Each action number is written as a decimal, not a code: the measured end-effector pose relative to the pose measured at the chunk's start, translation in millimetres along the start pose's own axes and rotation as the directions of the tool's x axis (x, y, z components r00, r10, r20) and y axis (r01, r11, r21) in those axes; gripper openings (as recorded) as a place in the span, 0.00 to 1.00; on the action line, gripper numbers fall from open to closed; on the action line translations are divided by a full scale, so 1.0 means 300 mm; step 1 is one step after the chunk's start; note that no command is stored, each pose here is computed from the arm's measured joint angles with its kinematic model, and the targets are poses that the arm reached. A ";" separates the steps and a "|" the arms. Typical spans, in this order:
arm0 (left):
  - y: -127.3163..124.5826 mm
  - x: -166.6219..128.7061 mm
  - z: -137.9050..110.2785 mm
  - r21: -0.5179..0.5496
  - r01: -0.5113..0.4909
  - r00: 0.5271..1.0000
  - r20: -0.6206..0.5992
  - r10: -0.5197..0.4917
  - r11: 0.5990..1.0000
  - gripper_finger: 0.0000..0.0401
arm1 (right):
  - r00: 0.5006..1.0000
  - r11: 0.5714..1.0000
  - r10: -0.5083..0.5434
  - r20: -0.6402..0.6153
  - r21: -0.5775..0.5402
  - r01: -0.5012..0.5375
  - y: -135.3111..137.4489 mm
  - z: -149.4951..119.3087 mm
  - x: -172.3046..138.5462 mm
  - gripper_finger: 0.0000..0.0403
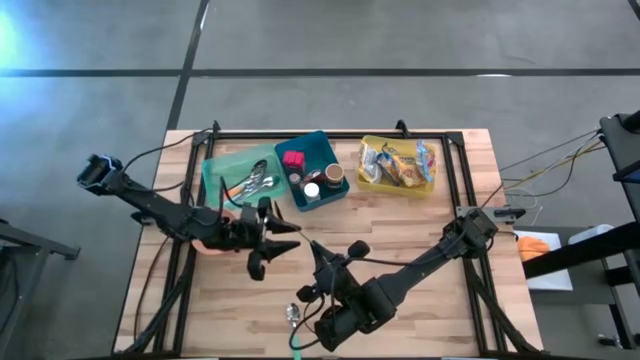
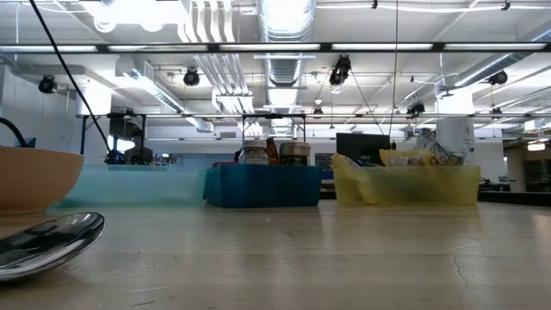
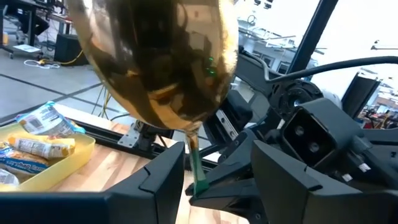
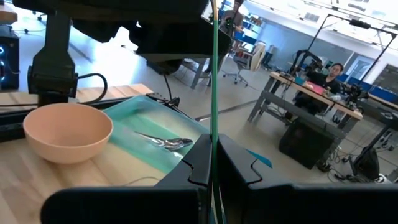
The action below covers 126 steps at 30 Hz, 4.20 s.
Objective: Pick & Place Food Item
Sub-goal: Put the gold spoon into the green bin
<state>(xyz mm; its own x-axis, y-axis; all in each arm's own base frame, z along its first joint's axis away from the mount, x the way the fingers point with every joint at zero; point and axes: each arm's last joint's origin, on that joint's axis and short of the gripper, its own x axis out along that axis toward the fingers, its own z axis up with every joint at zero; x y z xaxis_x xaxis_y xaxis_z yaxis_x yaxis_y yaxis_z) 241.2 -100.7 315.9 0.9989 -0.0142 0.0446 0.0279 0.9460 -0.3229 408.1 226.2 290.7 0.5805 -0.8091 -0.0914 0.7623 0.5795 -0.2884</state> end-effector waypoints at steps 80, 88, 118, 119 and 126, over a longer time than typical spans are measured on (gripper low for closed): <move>0.685 -0.173 0.188 0.432 -0.645 0.126 -0.753 0.646 0.630 0.00 | 0.942 0.989 0.145 -0.301 0.018 -0.146 -0.079 -0.085 -0.088 0.62; 0.859 -0.146 0.055 0.551 -0.552 -0.204 -0.817 0.539 0.626 0.00 | 0.924 0.986 0.165 -0.345 0.040 -0.161 -0.075 -0.101 -0.101 0.62; 0.957 -0.113 -0.284 0.396 -0.427 -0.362 -0.899 0.248 0.813 0.00 | 0.905 0.982 0.189 -0.382 0.046 -0.186 -0.068 -0.128 -0.131 0.62; 0.956 -0.115 -0.288 0.396 -0.427 -0.358 -0.899 0.250 0.813 0.00 | 0.905 0.981 0.189 -0.382 0.045 -0.186 -0.069 -0.127 -0.131 0.62; 0.950 -0.116 -0.298 0.390 -0.426 -0.339 -0.906 0.255 0.816 0.00 | 0.905 0.981 0.189 -0.382 0.036 -0.190 -0.068 -0.127 -0.131 0.62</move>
<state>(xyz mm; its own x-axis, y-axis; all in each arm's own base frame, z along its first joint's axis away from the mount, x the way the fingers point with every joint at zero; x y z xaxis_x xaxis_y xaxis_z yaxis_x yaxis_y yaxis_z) 217.7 140.3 137.7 -0.2972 -0.0467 -0.9537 -0.4176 0.9046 0.0859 358.7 242.4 263.7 0.5599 -0.6595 -0.5015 0.6478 0.7258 -0.2313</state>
